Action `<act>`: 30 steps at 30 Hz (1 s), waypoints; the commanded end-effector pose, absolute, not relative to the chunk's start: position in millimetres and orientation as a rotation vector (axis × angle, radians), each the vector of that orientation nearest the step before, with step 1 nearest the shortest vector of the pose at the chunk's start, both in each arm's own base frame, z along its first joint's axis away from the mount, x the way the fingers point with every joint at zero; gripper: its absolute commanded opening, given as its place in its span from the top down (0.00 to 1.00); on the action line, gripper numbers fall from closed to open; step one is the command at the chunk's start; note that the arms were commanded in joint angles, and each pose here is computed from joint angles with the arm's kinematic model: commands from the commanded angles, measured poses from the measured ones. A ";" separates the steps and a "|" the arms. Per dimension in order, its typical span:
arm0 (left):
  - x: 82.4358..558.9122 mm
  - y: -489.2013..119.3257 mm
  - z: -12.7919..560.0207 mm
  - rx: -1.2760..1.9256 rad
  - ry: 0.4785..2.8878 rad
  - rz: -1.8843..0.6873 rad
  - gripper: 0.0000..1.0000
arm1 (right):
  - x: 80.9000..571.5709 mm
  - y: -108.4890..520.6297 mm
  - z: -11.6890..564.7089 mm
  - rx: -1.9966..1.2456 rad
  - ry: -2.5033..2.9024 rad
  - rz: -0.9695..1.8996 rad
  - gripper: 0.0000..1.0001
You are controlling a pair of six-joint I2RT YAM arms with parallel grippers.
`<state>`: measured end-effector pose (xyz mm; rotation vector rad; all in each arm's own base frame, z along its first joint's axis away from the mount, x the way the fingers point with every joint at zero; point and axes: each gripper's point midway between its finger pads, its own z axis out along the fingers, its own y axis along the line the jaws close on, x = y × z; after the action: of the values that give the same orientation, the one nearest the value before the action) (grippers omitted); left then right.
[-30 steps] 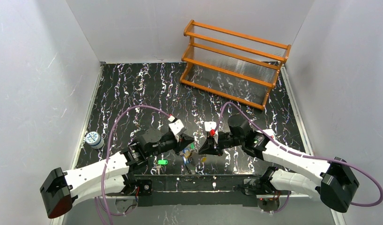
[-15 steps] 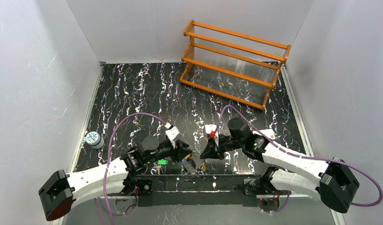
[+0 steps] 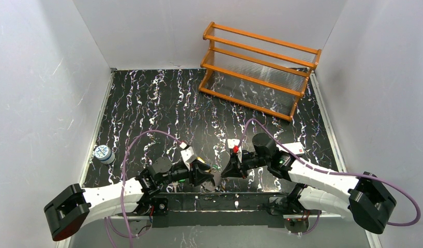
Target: Put the keys on the keyring
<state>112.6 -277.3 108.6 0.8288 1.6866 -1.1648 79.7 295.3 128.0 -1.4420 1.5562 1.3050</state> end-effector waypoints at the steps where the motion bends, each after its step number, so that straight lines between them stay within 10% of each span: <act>1: 101.0 -284.8 134.7 1.025 1.385 -1.146 0.59 | 77.0 301.3 151.2 -1.446 1.419 1.335 0.99; 30: 95.6 -322.9 127.7 1.316 1.178 -0.976 0.71 | 74.1 302.7 162.3 -1.461 1.382 1.356 0.99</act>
<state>93.1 -312.3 111.8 1.3276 1.2353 -0.9811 72.3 295.8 137.7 -1.4624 1.4935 1.3505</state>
